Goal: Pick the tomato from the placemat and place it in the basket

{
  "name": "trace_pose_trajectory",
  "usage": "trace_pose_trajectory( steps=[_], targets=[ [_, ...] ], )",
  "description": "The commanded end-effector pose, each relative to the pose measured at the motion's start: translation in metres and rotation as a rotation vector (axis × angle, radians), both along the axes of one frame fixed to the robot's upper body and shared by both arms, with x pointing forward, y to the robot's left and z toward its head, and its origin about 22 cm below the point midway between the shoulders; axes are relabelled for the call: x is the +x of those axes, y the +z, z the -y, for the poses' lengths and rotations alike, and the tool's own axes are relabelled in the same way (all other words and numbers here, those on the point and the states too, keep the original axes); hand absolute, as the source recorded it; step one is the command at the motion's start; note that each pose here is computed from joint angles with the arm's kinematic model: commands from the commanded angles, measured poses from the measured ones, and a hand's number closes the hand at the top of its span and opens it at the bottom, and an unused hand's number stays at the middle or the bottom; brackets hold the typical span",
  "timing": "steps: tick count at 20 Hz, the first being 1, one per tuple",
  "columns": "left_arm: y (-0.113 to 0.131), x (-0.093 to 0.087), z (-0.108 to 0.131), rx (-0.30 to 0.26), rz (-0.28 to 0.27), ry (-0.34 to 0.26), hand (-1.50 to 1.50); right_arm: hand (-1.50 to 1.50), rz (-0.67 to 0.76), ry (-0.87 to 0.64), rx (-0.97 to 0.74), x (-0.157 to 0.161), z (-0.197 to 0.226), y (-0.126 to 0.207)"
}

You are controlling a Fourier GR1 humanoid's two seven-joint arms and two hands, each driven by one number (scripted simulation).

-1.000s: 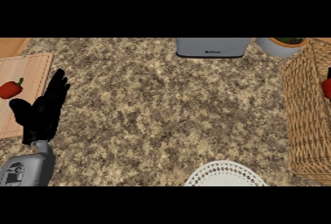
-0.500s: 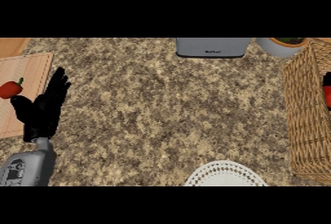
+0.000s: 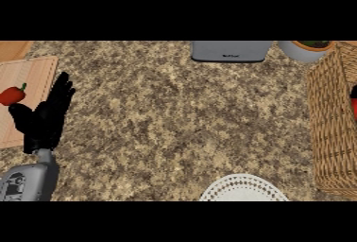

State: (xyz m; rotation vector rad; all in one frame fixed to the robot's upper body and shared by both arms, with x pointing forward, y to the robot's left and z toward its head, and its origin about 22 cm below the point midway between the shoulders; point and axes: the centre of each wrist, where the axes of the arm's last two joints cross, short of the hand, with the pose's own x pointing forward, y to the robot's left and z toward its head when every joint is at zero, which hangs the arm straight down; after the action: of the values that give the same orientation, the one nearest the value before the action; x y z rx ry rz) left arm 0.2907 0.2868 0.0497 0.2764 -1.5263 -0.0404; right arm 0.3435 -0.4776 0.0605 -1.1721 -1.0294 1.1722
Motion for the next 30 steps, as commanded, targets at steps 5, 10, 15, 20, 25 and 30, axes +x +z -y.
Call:
trace_pose_trajectory(
  steps=[5,10,15,20,25,30],
  targets=[
    [0.013,0.003,-0.011,-0.014,0.000,0.012,0.00,-1.50,0.177,-0.004,0.260,0.000,0.000,-0.002],
    [-0.012,-0.005,-0.021,0.009,-0.019,0.030,0.00,-1.50,0.296,-0.029,0.467,0.005,0.015,0.038],
    [-0.008,-0.006,0.001,-0.004,-0.007,0.026,0.00,-1.50,0.379,-0.170,0.679,-0.006,0.036,0.053],
    [0.001,0.001,-0.005,0.000,-0.004,0.031,0.00,-1.50,0.429,-0.262,0.792,-0.057,0.090,0.075],
    [0.004,0.000,-0.013,0.008,-0.002,0.034,0.00,-1.50,0.421,-0.294,0.912,-0.102,0.123,0.082],
    [0.003,-0.007,-0.004,0.003,0.012,0.013,0.00,-1.50,0.413,-0.265,0.934,-0.148,0.146,0.077]
  ],
)
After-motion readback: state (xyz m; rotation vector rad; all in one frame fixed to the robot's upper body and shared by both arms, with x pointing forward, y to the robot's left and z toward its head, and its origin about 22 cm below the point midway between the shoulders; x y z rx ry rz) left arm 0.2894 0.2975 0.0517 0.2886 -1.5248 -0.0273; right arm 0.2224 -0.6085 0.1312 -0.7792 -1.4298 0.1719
